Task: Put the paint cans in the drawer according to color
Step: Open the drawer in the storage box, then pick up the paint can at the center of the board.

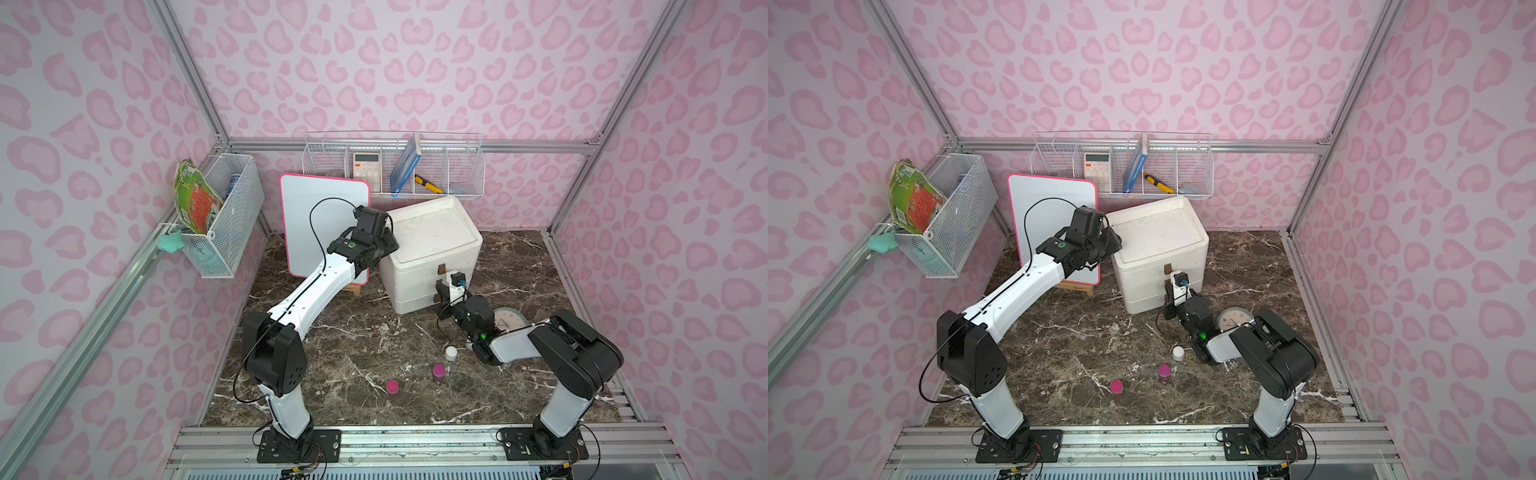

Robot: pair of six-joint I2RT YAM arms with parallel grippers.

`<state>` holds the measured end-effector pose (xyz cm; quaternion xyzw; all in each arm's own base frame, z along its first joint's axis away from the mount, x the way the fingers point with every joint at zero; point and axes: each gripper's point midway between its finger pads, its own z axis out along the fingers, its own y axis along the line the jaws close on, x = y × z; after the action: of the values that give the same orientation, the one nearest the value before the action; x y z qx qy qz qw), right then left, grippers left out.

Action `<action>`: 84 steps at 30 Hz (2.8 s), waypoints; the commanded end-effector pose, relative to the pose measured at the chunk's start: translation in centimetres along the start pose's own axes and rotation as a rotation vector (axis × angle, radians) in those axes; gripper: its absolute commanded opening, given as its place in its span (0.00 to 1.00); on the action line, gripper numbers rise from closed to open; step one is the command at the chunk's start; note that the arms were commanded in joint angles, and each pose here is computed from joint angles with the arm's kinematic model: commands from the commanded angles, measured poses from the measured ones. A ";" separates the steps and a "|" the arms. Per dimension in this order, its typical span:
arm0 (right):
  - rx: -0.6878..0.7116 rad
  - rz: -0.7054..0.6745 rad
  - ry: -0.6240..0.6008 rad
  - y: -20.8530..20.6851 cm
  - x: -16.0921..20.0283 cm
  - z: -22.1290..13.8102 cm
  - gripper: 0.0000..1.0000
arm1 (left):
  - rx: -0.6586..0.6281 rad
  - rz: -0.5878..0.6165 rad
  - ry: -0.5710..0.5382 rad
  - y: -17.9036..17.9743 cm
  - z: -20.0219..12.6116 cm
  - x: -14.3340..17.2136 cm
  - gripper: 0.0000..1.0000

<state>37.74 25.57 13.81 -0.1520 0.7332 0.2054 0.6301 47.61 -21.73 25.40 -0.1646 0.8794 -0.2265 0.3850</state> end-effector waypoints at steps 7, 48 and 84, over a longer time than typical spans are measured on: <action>-0.004 0.006 -0.038 0.7 -1.2 -2.9 0.00 | 0.037 0.001 0.102 -0.5 0.5 2.4 0.45; -0.041 0.053 0.151 1.7 0.8 -12.8 0.00 | 0.045 -0.004 0.090 -0.6 0.5 2.3 0.44; 0.081 0.337 0.352 -1.2 -5.7 -14.1 0.58 | -0.039 0.411 0.456 11.4 -15.4 23.4 0.69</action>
<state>26.86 17.42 20.36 -0.0441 0.8610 0.2434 0.4445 21.70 -17.54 16.38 0.0312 0.9558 -0.1541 0.2484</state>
